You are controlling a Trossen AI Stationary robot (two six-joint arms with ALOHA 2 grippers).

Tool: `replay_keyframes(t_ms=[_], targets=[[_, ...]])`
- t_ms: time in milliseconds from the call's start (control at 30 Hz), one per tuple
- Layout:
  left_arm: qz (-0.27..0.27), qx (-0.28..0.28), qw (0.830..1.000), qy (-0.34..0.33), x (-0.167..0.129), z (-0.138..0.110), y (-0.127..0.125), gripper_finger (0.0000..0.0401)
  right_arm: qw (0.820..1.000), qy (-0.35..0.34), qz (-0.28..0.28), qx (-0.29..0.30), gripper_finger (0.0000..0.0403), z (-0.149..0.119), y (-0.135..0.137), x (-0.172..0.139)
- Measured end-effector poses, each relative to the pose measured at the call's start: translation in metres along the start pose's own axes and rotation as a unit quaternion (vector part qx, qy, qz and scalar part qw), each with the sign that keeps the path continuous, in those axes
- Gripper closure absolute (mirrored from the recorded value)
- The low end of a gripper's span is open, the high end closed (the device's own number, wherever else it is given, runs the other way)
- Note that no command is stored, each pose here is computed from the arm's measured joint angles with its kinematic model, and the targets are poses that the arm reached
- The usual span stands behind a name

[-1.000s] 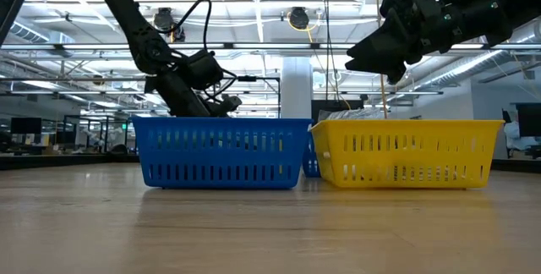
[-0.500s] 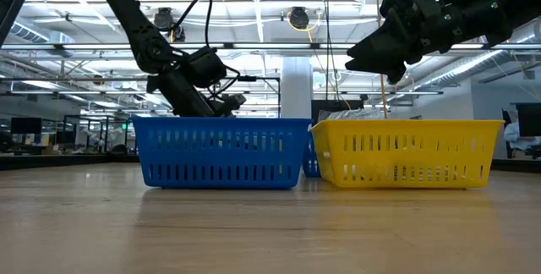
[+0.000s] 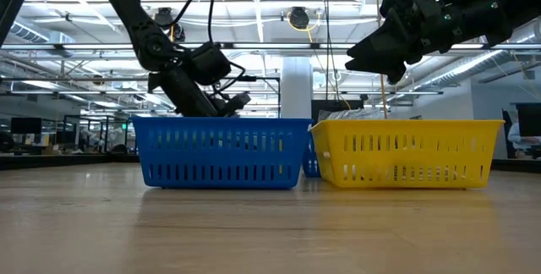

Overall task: Pick & Place Travel size toiletries
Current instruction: Put the black hairbrush into the right blue bin

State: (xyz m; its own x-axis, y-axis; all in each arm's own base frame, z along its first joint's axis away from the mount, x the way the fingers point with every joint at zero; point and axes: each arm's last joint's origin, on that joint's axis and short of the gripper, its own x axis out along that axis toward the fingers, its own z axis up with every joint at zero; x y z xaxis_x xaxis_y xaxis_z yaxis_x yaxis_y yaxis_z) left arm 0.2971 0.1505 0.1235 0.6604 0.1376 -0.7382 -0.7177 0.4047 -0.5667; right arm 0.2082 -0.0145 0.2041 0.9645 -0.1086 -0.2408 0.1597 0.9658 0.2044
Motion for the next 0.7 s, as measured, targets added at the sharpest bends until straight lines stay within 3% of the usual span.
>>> replay_keyframes(t_ms=[533,600,700], targets=[[-0.013,0.021,0.999,0.021,0.019,-0.014,-0.004,0.0224,1.000,0.000,0.000,0.001,0.0232,0.000,0.000,0.000],[-0.011,0.025,0.999,0.026,0.020,-0.014,-0.003,0.0242,1.000,0.000,0.000,0.001,0.0232,0.000,0.000,0.000],[-0.005,0.032,0.999,0.029,0.020,-0.015,-0.001,0.0304,1.000,0.000,0.000,0.001,0.0232,0.000,0.000,0.000]])
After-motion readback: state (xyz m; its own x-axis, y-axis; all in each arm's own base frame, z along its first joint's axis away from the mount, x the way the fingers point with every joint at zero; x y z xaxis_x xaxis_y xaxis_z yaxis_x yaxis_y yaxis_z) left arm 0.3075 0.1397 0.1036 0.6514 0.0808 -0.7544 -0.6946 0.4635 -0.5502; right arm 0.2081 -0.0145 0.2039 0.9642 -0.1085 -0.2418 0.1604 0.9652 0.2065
